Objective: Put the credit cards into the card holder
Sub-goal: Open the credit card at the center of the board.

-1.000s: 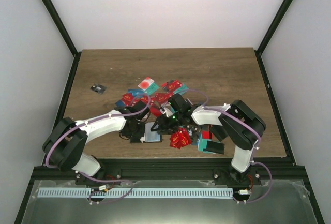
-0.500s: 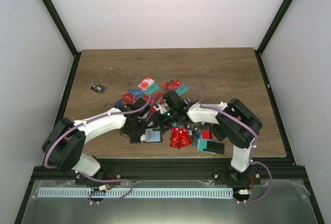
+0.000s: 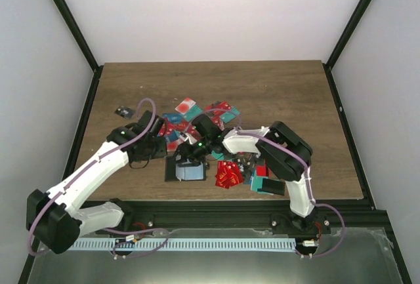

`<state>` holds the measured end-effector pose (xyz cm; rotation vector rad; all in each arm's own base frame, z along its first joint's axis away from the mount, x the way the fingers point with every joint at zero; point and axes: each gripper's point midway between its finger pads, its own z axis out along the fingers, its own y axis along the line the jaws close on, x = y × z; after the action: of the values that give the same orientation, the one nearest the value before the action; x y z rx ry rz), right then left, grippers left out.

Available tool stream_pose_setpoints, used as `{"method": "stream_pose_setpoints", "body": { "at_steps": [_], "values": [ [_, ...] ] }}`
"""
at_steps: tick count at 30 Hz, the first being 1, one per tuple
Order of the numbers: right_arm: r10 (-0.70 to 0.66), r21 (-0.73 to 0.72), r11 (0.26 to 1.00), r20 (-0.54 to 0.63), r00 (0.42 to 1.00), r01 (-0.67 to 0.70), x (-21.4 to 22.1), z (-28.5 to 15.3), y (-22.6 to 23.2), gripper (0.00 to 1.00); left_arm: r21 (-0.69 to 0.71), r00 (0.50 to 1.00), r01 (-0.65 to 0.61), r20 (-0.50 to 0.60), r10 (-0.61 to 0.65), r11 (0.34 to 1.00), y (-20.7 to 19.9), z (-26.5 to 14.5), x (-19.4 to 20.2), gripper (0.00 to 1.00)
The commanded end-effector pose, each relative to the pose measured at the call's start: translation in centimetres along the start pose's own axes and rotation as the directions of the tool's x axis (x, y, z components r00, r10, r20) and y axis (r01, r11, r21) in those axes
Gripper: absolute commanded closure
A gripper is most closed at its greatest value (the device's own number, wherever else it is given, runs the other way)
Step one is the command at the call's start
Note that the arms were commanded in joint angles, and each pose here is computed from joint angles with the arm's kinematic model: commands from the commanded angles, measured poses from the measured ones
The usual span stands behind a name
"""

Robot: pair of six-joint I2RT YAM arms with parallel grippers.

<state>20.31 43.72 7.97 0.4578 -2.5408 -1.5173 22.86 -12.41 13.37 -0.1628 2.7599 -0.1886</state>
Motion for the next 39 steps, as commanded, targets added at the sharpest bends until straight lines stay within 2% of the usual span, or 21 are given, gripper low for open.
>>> {"method": "stream_pose_setpoints", "body": {
  "at_steps": [1,11,22,31,39],
  "values": [
    [-0.019,-0.05,0.999,-0.041,0.999,0.017,-0.7,1.8,1.2,0.45,-0.017,0.999,0.036,-0.017,-0.037,0.999,1.6,-0.7,1.0,0.79],
    [-0.05,-0.008,0.999,-0.087,0.995,0.049,-2.6,3.6,0.5,0.41,0.147,0.996,0.011,-0.089,0.002,0.989,-0.9,0.2,2.7,0.79],
    [-0.087,-0.001,0.996,-0.012,0.996,0.087,-2.4,-1.7,3.2,0.41,0.194,0.979,0.066,-0.2,-0.027,0.979,-1.7,4.3,4.9,0.8],
    [-0.035,0.158,0.987,0.046,0.998,0.027,0.3,-4.3,-0.5,0.41,0.173,0.972,0.059,-0.236,-0.016,0.983,-1.6,6.5,5.6,0.84],
    [0.008,0.179,0.984,0.036,0.999,-0.014,1.2,-3.5,-3.0,0.41,0.11,0.97,0.063,-0.241,-0.035,0.992,-0.4,7.3,6.0,0.87]
  ]
}}
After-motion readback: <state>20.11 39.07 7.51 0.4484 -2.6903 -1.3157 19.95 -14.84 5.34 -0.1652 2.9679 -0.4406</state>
